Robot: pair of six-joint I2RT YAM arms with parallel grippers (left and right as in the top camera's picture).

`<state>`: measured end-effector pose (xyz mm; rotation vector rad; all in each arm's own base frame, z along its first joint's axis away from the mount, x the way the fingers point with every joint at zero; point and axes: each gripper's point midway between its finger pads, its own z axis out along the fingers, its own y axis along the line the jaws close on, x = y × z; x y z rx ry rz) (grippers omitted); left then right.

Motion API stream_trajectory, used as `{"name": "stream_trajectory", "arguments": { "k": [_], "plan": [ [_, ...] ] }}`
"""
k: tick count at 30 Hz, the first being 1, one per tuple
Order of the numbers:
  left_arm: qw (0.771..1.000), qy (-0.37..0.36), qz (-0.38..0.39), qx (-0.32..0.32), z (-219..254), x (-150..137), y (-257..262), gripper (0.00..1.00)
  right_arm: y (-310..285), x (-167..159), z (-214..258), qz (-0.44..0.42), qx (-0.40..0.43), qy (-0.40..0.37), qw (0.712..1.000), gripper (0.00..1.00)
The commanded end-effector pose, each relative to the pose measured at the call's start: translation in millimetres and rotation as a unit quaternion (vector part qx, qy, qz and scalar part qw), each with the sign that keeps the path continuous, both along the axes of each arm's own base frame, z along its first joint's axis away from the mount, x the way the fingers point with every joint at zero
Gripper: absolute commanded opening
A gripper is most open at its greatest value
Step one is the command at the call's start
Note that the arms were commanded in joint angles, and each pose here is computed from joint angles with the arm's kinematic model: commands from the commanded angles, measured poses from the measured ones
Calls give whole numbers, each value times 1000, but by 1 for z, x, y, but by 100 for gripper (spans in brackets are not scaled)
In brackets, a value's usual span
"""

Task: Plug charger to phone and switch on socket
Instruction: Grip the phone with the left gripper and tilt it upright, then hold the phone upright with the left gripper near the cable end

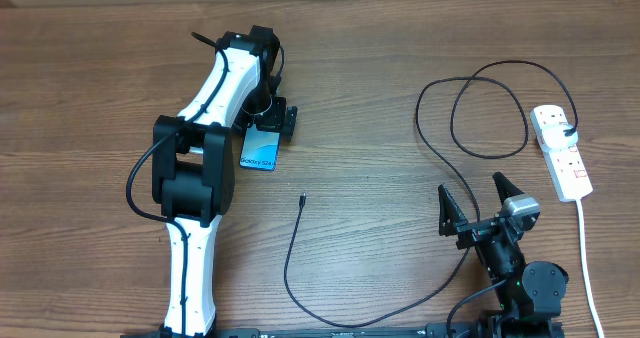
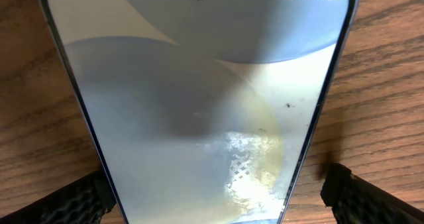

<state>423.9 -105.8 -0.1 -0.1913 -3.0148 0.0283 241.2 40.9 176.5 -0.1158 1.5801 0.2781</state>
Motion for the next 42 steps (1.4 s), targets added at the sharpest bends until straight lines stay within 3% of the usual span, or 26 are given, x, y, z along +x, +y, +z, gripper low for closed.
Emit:
{"name": "stream_trajectory", "arguments": {
  "k": [1,18,25,33,42],
  "plan": [
    [996,79,-1,-52,-40,-33,-25,100,0,0,-2,-2,-4,-3,1000,100],
    [985,109,9,-136,-30,-45,-60,100,0,0,-2,-2,-4,-3,1000,100],
    [984,111,3,-137,-30,-48,-67,100,0,0,-2,-2,-4,-3,1000,100],
    [989,108,76,-73,-35,-45,-53,100,0,0,-2,-2,-4,-3,1000,100],
    [990,91,108,-16,-45,-45,-45,100,0,0,-2,-2,-4,-3,1000,100]
  ]
}}
